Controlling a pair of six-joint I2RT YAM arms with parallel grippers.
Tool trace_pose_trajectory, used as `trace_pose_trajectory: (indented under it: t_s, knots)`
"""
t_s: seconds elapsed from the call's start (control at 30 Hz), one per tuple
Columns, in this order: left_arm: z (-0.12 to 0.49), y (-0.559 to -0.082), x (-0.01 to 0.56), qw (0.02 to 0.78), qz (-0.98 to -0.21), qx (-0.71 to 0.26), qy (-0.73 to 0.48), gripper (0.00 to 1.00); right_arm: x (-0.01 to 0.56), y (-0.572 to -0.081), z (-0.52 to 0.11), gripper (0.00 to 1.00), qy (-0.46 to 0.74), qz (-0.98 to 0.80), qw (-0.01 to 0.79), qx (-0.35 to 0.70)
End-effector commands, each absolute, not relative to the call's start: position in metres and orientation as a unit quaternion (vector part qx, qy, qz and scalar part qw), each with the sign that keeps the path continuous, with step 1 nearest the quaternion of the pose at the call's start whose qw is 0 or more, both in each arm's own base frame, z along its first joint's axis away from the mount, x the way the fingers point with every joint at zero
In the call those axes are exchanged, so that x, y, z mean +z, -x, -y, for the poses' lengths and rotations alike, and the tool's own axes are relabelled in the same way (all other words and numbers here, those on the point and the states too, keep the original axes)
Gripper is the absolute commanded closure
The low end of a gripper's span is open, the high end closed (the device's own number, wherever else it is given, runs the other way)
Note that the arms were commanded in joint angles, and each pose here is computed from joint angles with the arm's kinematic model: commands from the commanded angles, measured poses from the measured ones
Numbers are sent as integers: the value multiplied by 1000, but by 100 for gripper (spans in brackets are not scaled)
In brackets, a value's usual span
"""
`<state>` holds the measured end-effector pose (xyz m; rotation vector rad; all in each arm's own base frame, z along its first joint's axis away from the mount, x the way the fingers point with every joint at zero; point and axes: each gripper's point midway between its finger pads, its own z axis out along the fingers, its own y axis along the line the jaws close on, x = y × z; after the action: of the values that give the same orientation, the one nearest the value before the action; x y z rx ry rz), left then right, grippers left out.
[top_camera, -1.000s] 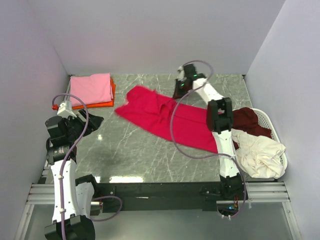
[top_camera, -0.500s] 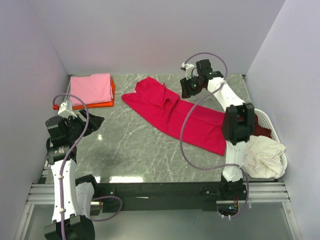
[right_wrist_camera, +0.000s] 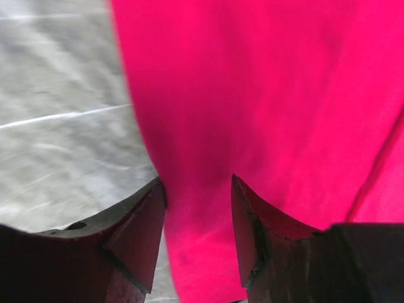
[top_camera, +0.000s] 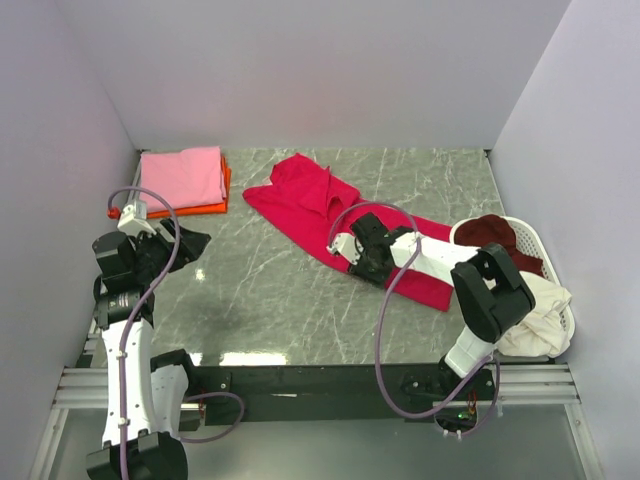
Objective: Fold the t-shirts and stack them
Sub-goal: Fold the tshirt
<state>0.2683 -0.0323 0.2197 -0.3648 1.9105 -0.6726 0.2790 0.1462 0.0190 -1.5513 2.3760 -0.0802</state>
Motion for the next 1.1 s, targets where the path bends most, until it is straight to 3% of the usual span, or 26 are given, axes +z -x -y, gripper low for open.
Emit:
trace_pose_trajectory:
  t_s: [0.0,0.1,0.13,0.23,0.33,0.57,0.63,0.77,0.9,1.03,1.07]
  knots:
    - [36,-268,230,535,-784,-284,132,23,20,-287,-135,49,525,-828,177,-89]
    - [38,-267,232,538,-783,-285,129,23,10,-280,-134,63,526,-830,160,-97]
    - [37,-267,232,538,-782,-285,130,23,9,-277,-137,73,528,-829,155,-94]
    - [38,-267,232,539,-782,-285,129,23,4,-259,-149,90,545,-823,138,-82]
    - [38,-266,233,541,-781,-284,127,23,6,-241,-176,100,574,-807,126,-54]
    - [37,-266,234,541,-781,-283,129,23,29,-196,-295,100,635,-761,103,88]
    - [37,-267,233,540,-782,-281,131,23,32,-174,-324,82,651,-743,85,130]
    - [36,-267,231,538,-784,-279,132,23,55,-155,-355,72,672,-715,70,181]
    - [36,-269,229,534,-785,-283,133,23,98,-181,-340,61,654,-718,123,203]
    - [39,-270,226,527,-788,-290,130,23,145,-245,-310,59,583,-751,193,245]
    - [39,-270,226,526,-788,-292,130,23,157,-282,-296,59,543,-770,227,246]
